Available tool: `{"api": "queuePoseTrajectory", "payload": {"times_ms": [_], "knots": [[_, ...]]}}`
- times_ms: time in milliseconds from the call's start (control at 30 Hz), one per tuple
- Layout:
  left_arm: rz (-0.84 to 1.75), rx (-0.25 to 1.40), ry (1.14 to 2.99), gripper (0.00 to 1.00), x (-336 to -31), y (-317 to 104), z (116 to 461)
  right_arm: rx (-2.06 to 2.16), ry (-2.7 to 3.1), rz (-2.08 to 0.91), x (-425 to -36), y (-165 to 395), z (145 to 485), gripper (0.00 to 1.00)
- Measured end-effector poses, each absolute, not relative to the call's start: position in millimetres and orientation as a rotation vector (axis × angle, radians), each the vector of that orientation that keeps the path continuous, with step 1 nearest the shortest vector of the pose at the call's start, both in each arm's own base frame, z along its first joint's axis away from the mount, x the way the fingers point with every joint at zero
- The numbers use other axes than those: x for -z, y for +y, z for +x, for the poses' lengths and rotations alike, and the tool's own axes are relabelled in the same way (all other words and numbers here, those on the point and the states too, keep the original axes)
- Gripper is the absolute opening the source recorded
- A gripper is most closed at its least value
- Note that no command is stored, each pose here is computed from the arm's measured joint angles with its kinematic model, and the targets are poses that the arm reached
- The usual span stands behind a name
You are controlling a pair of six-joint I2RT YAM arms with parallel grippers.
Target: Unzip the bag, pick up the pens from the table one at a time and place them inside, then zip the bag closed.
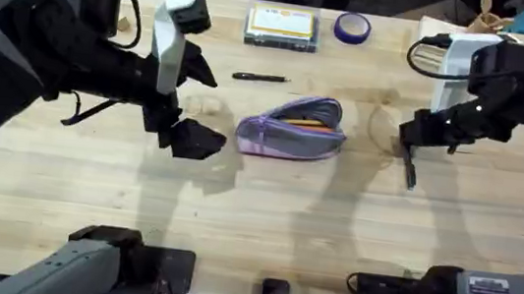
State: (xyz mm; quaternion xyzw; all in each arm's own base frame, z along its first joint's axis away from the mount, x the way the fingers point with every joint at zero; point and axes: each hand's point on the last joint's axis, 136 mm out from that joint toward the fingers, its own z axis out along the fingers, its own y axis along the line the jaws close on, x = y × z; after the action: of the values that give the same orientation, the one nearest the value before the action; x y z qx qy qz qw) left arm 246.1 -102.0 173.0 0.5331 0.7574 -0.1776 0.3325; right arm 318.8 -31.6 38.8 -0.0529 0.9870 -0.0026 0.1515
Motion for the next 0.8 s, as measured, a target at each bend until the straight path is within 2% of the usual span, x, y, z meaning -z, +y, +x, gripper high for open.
{"api": "queuePoseTrajectory", "payload": {"times_ms": [267, 433, 600, 800], "knots": [[1.393, 0.465, 1.979, 0.993, -173, -102, 246, -0.001, 2.799, -0.166, -53, -28, 332, 0.036], [1.393, 0.464, 1.979, 0.993, -173, -102, 246, 0.028, 2.587, -0.261, -117, -13, 374, 0.031], [1.393, 0.464, 1.979, 0.993, -173, -102, 246, 0.044, 2.309, -0.475, -190, 35, 400, 0.031], [1.393, 0.464, 1.978, 0.993, -173, -102, 246, 0.016, 2.127, -0.798, -212, 111, 394, 0.030]]}}
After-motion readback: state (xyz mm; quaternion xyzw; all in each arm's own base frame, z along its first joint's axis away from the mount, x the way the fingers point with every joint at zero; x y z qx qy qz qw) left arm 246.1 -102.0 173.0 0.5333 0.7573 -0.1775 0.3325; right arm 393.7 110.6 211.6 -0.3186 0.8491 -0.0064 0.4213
